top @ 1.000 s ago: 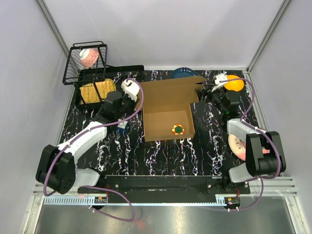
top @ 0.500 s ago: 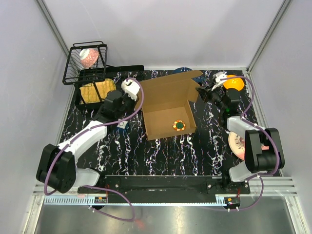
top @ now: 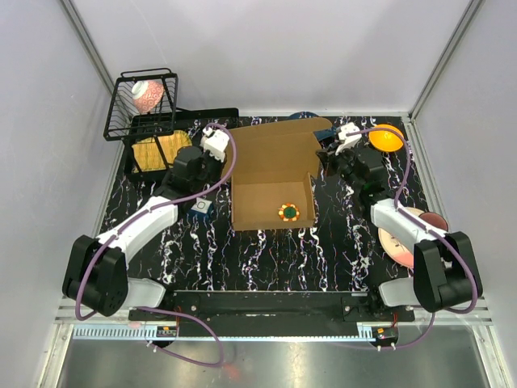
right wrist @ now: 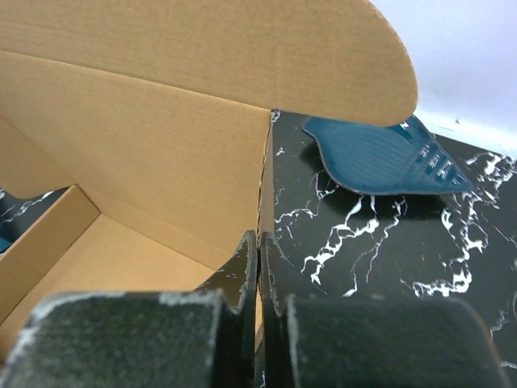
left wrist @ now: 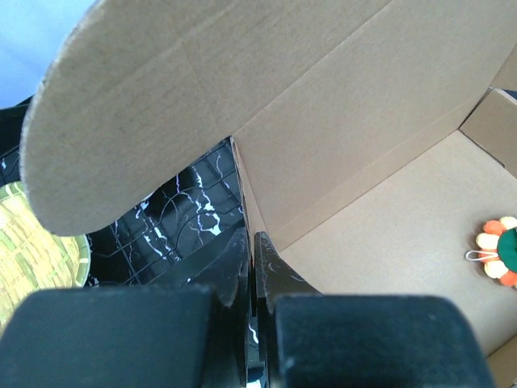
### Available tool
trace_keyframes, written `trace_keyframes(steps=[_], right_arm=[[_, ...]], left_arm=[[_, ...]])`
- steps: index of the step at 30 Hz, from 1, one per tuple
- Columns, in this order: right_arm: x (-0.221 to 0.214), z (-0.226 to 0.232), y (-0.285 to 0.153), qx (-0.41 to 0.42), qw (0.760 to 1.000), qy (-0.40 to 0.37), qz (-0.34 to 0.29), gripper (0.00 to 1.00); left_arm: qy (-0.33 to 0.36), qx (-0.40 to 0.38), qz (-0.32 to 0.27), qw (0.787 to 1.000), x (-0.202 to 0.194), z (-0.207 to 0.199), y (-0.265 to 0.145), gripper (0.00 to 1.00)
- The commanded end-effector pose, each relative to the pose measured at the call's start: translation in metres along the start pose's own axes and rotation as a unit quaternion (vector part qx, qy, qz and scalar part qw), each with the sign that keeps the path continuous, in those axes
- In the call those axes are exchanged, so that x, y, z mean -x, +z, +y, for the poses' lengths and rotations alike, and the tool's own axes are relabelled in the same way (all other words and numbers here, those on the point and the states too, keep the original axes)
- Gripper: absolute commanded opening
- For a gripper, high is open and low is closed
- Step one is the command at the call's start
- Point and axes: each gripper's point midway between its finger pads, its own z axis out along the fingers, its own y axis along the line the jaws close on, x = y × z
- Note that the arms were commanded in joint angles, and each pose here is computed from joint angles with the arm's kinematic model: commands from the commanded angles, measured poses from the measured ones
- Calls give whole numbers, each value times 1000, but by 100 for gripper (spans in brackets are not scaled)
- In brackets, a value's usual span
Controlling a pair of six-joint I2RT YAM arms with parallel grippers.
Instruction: Fold the paper box
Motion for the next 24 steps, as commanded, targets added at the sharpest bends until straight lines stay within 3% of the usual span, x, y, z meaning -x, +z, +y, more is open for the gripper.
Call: trace_keyframes(steps=[1, 7, 14, 18, 24], right_arm=[[-2, 22, -4, -34, 999, 23, 8, 0], [-31, 17, -8, -127, 978, 150, 75, 0], [-57, 35, -15, -185, 955, 197, 123, 0], [-68, 56, -21, -194, 946, 218, 138, 0], [-73, 69, -33, -204, 933, 260, 139, 0]], left_arm=[[-13, -25, 6, 1000, 5, -13, 2, 0], [-93, 21, 16, 995, 2, -11, 3, 0], [-233, 83, 47, 968, -23, -13, 6, 0], [-315, 98, 36, 943, -20, -16, 5, 0], [-373, 92, -2, 923, 1, -22, -3, 0]])
